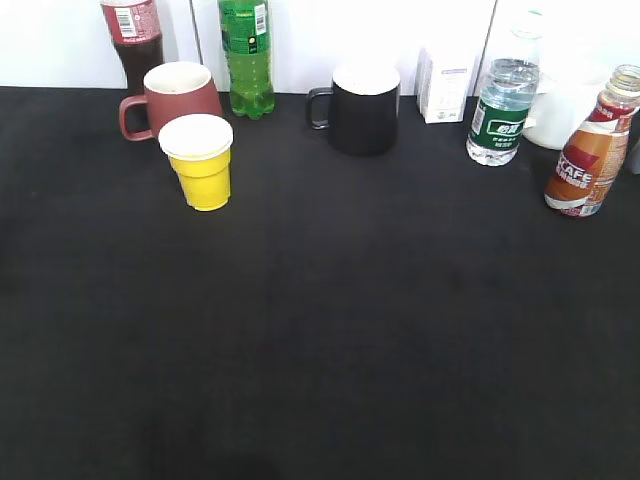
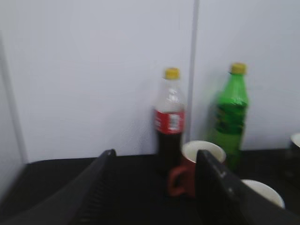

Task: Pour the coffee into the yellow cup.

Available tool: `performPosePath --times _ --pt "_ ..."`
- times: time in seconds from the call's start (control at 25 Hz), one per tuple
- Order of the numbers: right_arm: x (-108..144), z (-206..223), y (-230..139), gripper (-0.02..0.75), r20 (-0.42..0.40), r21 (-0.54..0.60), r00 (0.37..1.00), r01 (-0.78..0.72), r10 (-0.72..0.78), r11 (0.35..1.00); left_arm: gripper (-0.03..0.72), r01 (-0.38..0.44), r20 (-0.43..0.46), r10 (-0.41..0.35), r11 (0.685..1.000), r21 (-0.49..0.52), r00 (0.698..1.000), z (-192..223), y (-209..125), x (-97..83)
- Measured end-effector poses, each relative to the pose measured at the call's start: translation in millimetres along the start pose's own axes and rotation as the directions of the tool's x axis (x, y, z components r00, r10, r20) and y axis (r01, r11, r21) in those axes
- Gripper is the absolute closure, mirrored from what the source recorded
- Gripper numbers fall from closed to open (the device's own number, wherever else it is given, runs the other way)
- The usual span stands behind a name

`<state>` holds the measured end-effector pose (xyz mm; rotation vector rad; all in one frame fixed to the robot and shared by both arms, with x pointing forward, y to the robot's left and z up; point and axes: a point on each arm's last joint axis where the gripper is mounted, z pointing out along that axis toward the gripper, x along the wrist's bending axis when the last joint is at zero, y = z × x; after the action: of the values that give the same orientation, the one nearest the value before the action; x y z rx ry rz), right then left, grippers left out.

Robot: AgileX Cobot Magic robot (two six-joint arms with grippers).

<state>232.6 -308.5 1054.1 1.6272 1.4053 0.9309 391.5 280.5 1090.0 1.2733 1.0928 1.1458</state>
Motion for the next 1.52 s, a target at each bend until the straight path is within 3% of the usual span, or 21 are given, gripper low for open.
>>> performPosePath --times 0.12,0.24,0.32,0.36,0.48,0.6,0.88,0.96,1.08,1.2,1.24,1.32,1.48,1.52 --pt "0.0 0.0 0.0 0.15 0.0 0.0 1.0 0.0 0.0 1.0 0.281 0.003 0.115 -0.009 0.998 0.057 0.993 33.1 -57.5 -29.9" --pt "0.0 0.0 0.0 0.15 0.0 0.0 1.0 0.0 0.0 1.0 0.281 0.027 0.168 -0.05 0.99 0.135 0.985 63.0 -100.5 -53.2" --pt "0.0 0.0 0.0 0.15 0.0 0.0 1.0 0.0 0.0 1.0 0.279 0.041 0.21 -0.069 0.99 0.134 0.975 78.3 -128.0 -63.7" --pt "0.0 0.0 0.0 0.15 0.0 0.0 1.0 0.0 0.0 1.0 0.251 0.056 0.228 -0.089 0.988 0.146 0.97 82.8 -140.8 -67.4" --pt "0.0 0.0 0.0 0.15 0.0 0.0 1.0 0.0 0.0 1.0 0.05 0.072 0.238 -0.13 0.968 0.238 0.962 97.5 -172.6 -75.2" --pt "0.0 0.0 0.0 0.15 0.0 0.0 1.0 0.0 0.0 1.0 0.019 0.041 0.28 -0.122 0.96 0.277 0.952 128.4 -187.2 -88.9" --pt "0.0 0.0 0.0 0.15 0.0 0.0 1.0 0.0 0.0 1.0 0.029 0.005 0.342 -0.097 0.965 0.261 0.935 203.9 -222.3 -117.3" --pt "0.0 0.0 0.0 0.15 0.0 0.0 1.0 0.0 0.0 1.0 0.086 0.007 0.342 -0.097 0.966 0.257 0.935 206.8 -223.2 -118.1" --pt "0.0 0.0 0.0 0.15 0.0 0.0 1.0 0.0 0.0 1.0 0.239 0.014 0.327 -0.101 0.966 0.258 0.94 208.1 -223.6 -115.0" --pt "0.0 0.0 0.0 0.15 0.0 0.0 1.0 0.0 0.0 1.0 0.241 0.0 0.369 -0.107 0.96 0.279 0.923 207.1 -219.8 -117.7" --pt "0.0 0.0 0.0 0.15 0.0 0.0 1.0 0.0 0.0 1.0 0.244 -0.03 0.45 -0.109 0.956 0.291 0.887 203.4 -213.9 -125.0" --pt "0.0 0.0 0.0 0.15 0.0 0.0 1.0 0.0 0.0 1.0 0.244 -0.078 0.619 -0.101 0.964 0.255 0.779 199.2 -193.5 -142.0" --pt "0.0 0.0 0.0 0.15 0.0 0.0 1.0 0.0 0.0 1.0 0.244 -0.109 0.857 -0.106 0.977 0.185 0.503 205.6 -160.0 -174.4" --pt "0.0 0.0 0.0 0.15 0.0 0.0 1.0 0.0 0.0 1.0 0.244 -0.1 0.886 -0.105 0.981 0.167 0.452 202.2 -156.0 -179.8"
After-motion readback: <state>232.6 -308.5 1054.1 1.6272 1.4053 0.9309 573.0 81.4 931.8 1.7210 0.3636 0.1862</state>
